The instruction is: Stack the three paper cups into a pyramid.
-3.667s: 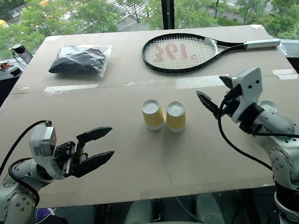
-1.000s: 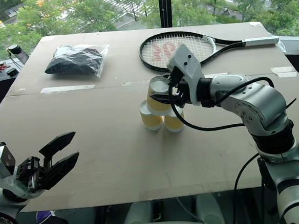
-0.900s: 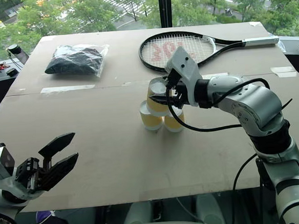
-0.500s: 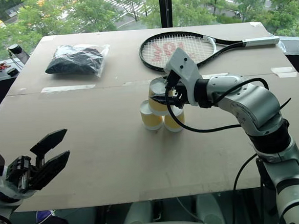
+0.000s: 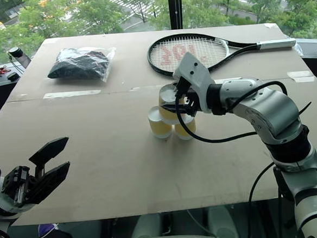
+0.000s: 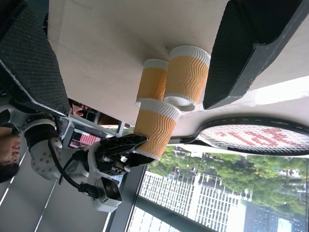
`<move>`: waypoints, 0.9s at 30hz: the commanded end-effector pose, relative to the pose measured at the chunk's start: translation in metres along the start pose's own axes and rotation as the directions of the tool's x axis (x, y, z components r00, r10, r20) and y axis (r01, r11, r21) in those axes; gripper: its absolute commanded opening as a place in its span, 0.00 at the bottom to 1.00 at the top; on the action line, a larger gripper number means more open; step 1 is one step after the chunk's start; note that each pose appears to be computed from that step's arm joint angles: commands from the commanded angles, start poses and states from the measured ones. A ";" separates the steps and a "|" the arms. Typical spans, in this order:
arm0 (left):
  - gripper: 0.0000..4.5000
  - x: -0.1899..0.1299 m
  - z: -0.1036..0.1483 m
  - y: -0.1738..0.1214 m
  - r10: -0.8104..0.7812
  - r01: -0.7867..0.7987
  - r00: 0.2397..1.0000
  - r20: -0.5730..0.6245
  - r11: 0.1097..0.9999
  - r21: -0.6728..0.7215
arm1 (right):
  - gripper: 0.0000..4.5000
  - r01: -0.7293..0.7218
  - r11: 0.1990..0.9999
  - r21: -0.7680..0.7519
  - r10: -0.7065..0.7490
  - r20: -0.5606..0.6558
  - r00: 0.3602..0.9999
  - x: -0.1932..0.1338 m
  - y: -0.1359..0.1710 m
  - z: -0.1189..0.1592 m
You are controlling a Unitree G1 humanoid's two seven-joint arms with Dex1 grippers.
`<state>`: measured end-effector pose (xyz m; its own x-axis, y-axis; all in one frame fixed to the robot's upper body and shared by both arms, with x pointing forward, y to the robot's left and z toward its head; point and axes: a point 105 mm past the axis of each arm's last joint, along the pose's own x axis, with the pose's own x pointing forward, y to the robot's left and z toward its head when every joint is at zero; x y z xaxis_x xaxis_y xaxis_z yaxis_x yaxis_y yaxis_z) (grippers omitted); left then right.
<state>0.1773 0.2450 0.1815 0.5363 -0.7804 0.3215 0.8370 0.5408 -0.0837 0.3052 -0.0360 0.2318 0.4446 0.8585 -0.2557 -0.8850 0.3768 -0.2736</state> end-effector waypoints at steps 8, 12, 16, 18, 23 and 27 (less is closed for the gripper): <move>1.00 0.001 0.005 -0.005 -0.017 0.017 1.000 0.026 1.000 0.005 | 0.98 0.016 0.998 -0.059 -0.007 0.139 0.990 -0.010 -0.003 0.034; 1.00 0.002 0.005 -0.003 -0.011 0.011 0.999 0.035 1.000 0.006 | 0.98 0.074 0.995 -0.060 -0.059 0.232 0.971 -0.025 -0.012 0.047; 1.00 0.005 0.004 0.000 -0.010 0.009 0.999 0.042 1.000 0.008 | 0.98 0.063 0.995 -0.083 -0.034 0.317 0.948 -0.044 -0.007 0.058; 1.00 0.008 0.003 0.003 -0.014 0.014 0.999 0.043 1.000 0.010 | 0.98 0.067 0.996 -0.058 -0.041 0.368 0.929 -0.058 -0.006 0.062; 1.00 0.014 -0.002 0.006 -0.018 0.018 0.999 0.036 1.000 0.007 | 0.98 0.115 0.993 -0.014 -0.102 0.366 0.925 -0.088 -0.004 0.041; 1.00 0.019 -0.011 0.012 0.006 -0.006 1.000 -0.005 1.000 0.017 | 0.98 0.192 0.979 0.063 -0.202 0.274 0.940 -0.116 0.006 -0.011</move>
<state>0.1956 0.2336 0.1766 0.5323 -0.7760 0.3384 0.8398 0.5345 -0.0955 0.2631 -0.1285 0.2412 0.5533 0.8320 0.0391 -0.8155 0.5507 -0.1780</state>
